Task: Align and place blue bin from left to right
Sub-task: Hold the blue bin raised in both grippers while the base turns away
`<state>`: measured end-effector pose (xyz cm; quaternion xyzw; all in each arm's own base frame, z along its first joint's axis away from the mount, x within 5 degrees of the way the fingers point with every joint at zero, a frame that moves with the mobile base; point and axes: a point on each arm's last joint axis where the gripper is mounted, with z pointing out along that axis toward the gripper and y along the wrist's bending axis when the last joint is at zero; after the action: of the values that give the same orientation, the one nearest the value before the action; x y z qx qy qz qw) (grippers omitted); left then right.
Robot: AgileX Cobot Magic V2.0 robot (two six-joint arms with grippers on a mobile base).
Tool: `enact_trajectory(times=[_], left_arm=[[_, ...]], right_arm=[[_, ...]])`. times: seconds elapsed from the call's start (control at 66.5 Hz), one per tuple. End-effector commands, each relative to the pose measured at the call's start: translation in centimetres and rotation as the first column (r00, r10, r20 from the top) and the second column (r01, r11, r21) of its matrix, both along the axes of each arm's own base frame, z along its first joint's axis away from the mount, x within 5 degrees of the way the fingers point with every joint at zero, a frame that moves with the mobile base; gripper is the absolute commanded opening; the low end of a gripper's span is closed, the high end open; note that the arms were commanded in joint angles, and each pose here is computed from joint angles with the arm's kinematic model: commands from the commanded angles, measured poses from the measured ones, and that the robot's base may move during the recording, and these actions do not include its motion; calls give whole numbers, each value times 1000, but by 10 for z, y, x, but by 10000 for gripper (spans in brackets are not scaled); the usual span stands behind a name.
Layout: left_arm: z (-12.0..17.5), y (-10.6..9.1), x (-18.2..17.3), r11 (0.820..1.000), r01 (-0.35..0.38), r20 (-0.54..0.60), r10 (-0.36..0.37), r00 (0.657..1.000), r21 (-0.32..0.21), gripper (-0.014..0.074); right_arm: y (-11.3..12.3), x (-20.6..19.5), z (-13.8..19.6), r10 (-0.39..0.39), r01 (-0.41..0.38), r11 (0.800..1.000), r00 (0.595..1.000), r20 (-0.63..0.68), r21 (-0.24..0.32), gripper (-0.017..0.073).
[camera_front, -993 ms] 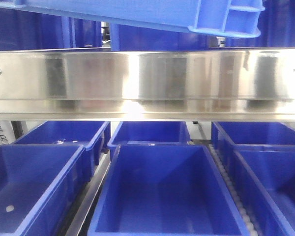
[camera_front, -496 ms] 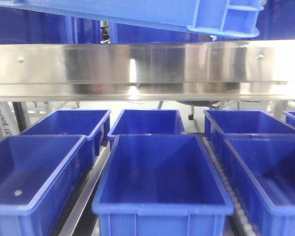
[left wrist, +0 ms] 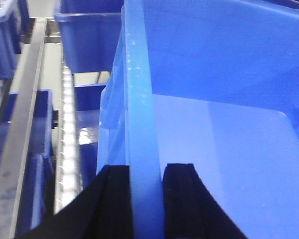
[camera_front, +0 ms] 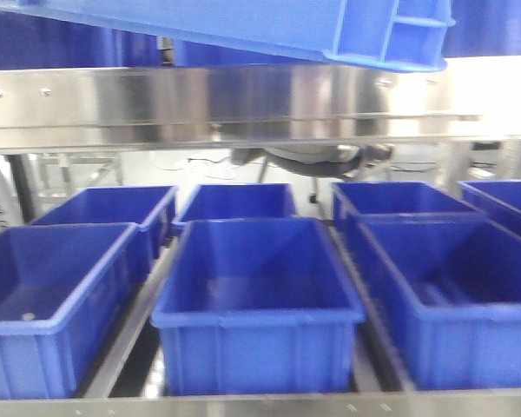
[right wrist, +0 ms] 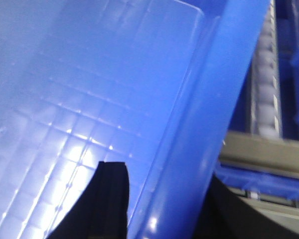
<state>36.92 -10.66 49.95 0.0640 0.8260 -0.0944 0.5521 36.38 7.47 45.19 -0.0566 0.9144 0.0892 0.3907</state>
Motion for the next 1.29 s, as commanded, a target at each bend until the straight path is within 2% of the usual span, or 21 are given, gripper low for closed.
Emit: enact_trajectory(times=[0.0,1.279], left_arm=[[25,-2,-11,997,33,131,-23,991,-72,-111],[25,-2,-11,997,33,131,-23,991,-72,-111]], right_arm=[[-1,3,12,-20,17,999,995,99,26,-69],[-1,3,12,-20,17,999,995,99,26,-69]])
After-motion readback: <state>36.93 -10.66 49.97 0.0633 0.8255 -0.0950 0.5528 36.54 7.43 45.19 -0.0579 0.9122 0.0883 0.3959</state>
